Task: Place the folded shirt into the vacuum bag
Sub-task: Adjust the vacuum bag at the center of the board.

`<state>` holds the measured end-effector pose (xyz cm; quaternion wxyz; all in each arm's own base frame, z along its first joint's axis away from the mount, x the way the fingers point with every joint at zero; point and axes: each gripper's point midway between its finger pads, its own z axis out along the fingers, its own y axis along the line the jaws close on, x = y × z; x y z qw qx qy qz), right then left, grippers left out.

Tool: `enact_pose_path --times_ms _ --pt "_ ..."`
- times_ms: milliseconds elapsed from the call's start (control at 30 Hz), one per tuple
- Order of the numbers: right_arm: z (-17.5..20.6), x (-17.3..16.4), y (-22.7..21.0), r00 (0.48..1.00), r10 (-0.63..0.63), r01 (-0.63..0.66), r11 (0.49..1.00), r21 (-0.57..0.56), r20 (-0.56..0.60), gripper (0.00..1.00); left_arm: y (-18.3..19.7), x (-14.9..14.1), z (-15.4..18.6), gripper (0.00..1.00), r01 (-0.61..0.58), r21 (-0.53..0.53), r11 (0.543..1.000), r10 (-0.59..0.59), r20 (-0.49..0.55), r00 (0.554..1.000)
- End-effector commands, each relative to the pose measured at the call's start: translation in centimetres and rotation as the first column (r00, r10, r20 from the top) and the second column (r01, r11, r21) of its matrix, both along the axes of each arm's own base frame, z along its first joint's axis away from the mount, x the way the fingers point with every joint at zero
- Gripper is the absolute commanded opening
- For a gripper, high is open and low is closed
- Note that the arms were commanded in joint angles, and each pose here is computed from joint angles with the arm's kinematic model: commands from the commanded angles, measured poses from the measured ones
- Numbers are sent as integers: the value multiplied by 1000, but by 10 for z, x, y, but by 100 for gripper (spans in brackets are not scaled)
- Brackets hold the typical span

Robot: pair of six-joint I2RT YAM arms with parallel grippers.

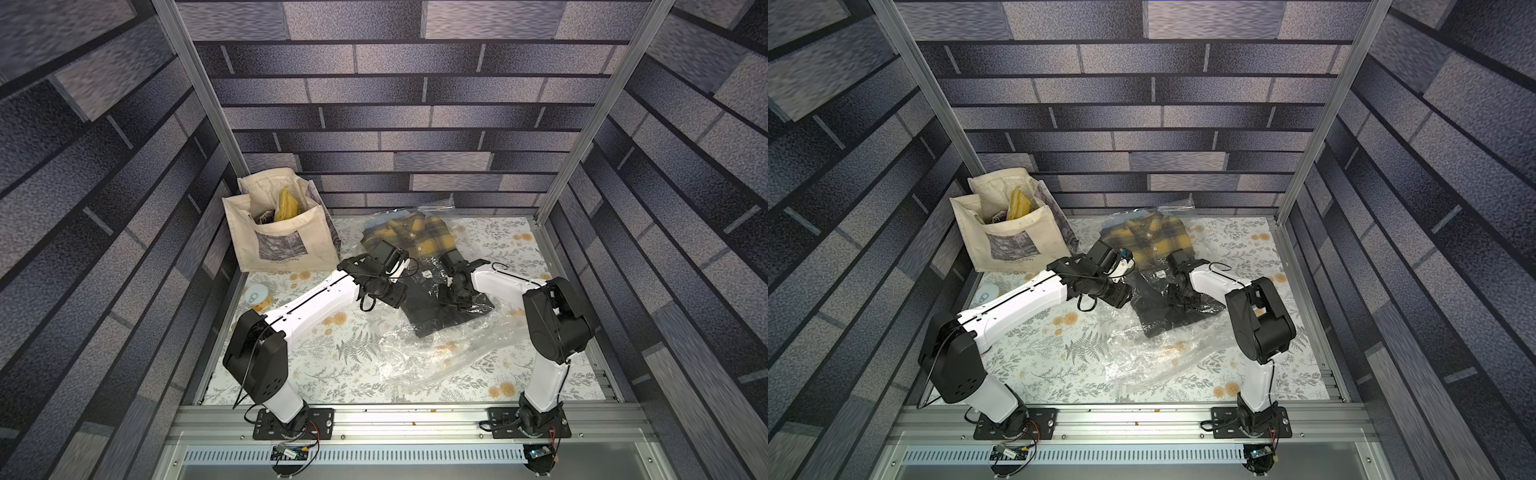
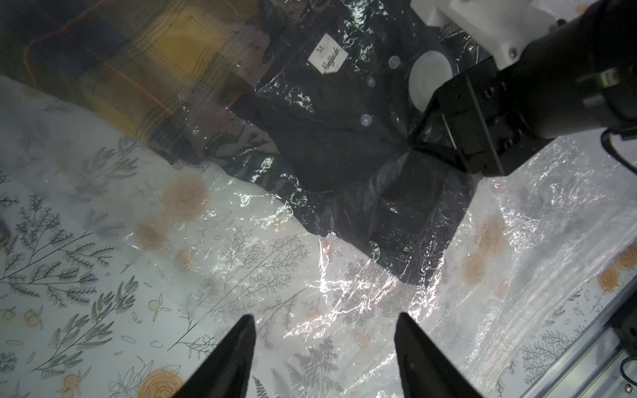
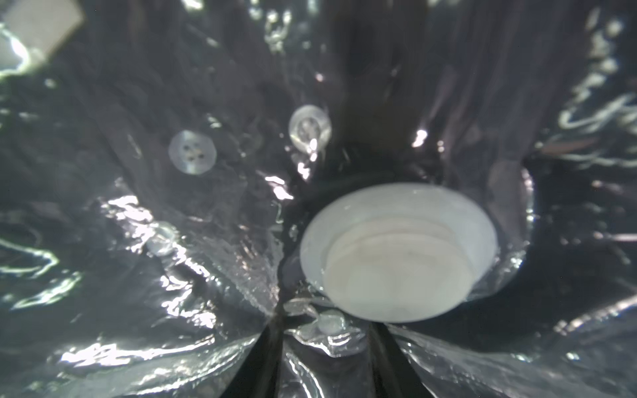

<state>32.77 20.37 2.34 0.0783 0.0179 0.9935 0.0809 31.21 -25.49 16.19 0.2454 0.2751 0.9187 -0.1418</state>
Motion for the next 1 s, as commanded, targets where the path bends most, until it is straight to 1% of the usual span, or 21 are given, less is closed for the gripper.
enact_pose_path --times_ms 0,67,133,200,300,400,533,600,633,700,767,800,833,900,933,967 --pt "-26 -11 33 998 16 -14 999 42 -54 41 18 12 30 68 -87 -66 994 93 96 991" --pt "-20 -9 45 999 19 -16 998 67 -44 41 27 13 34 70 -101 -68 993 108 108 988" --pt "-10 -11 65 998 49 -45 993 111 -35 40 37 15 35 71 -126 -60 990 133 125 983" --pt "4 -17 84 994 104 -98 985 143 -35 41 46 18 37 72 -149 -68 986 157 132 979" --pt "30 -19 96 992 123 -120 970 209 -2 41 58 21 43 75 -180 -84 980 191 142 971" --pt "57 -14 88 988 145 -151 966 211 45 43 60 19 43 77 -179 -88 980 190 139 972" --pt "87 1 54 987 103 -130 966 225 127 46 57 16 36 78 -173 -69 982 181 139 974" --pt "96 7 32 979 85 -122 973 195 185 50 55 15 32 79 -174 -60 983 181 147 972" --pt "101 9 23 971 91 -133 974 184 222 54 54 15 31 81 -175 -57 983 182 155 971" --pt "116 12 18 936 132 -200 962 184 327 66 54 15 31 85 -181 -53 982 187 174 967" --pt "131 10 16 866 195 -298 941 162 460 78 61 20 34 93 -222 -49 974 227 215 950" --pt "141 10 11 829 201 -314 939 138 522 82 65 23 36 98 -247 -55 967 253 238 938" --pt "143 9 0 796 211 -315 945 90 567 85 74 27 39 100 -290 -59 955 295 271 916" --pt "153 14 -19 734 214 -287 958 9 644 89 93 34 44 100 -380 -75 922 383 322 866" --pt "158 16 -30 700 224 -262 964 -47 679 92 106 38 47 100 -432 -85 898 433 355 829" --pt "159 19 -41 675 233 -232 968 -99 700 96 116 42 48 100 -469 -92 878 465 388 796"
